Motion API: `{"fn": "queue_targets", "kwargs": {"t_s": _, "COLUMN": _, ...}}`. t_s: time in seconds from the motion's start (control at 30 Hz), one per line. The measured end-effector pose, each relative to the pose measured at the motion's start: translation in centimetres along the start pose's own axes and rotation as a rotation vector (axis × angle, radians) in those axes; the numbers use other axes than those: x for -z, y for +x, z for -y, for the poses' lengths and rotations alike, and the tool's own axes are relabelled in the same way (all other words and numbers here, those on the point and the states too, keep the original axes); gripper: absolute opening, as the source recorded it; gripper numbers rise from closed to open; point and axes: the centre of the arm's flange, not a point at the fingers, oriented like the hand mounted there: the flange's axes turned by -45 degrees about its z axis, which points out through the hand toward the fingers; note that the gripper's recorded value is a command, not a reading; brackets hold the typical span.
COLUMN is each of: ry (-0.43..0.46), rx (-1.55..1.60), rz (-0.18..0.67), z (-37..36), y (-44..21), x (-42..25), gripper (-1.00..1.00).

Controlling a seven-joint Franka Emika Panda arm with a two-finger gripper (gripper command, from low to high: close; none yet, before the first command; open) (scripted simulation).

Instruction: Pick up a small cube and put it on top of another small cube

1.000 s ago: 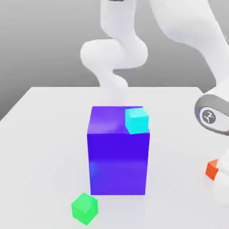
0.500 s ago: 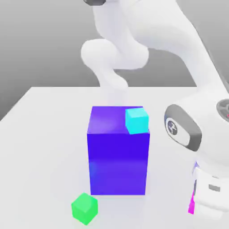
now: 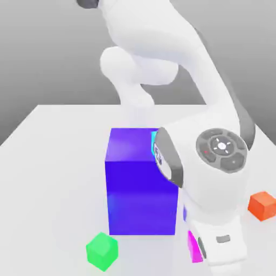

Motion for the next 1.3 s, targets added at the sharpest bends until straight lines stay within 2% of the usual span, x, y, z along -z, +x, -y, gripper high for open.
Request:
{"fn": "queue_targets", "kwargs": {"t_s": 0.37, "ry": -0.01, "rx": 0.395, "rz": -0.062, "z": 1.9, "y": -6.6, "x": 2.1, "gripper": -1.0}}
{"fn": "queue_targets", "kwargs": {"t_s": 0.53, "ry": -0.027, "rx": 0.648, "rz": -0.044, "z": 4.2, "y": -9.0, "x": 2.2, "gripper": -1.0}}
{"fn": "queue_targets", "kwargs": {"t_s": 0.77, "ry": -0.072, "rx": 1.022, "rz": 0.062, "z": 8.1, "y": -12.0, "x": 3.3, "gripper": -1.0}}
{"fn": "queue_targets", "kwargs": {"t_s": 1.0, "ry": -0.103, "rx": 1.332, "rz": 0.266, "z": 12.1, "y": -15.1, "x": 5.7, "gripper": -1.0}}
{"fn": "queue_targets", "kwargs": {"t_s": 1.17, "ry": -0.104, "rx": 1.359, "rz": 0.298, "z": 11.1, "y": -16.3, "x": 0.9, "gripper": -1.0}}
{"fn": "queue_targets", "kwargs": {"t_s": 1.2, "ry": -0.103, "rx": 1.361, "rz": 0.297, "z": 11.0, "y": -16.3, "x": 0.2, "gripper": 1.0}}
{"fn": "queue_targets", "kwargs": {"t_s": 1.3, "ry": -0.103, "rx": 1.361, "rz": 0.297, "z": 11.0, "y": -16.3, "x": 0.2, "gripper": 1.0}}
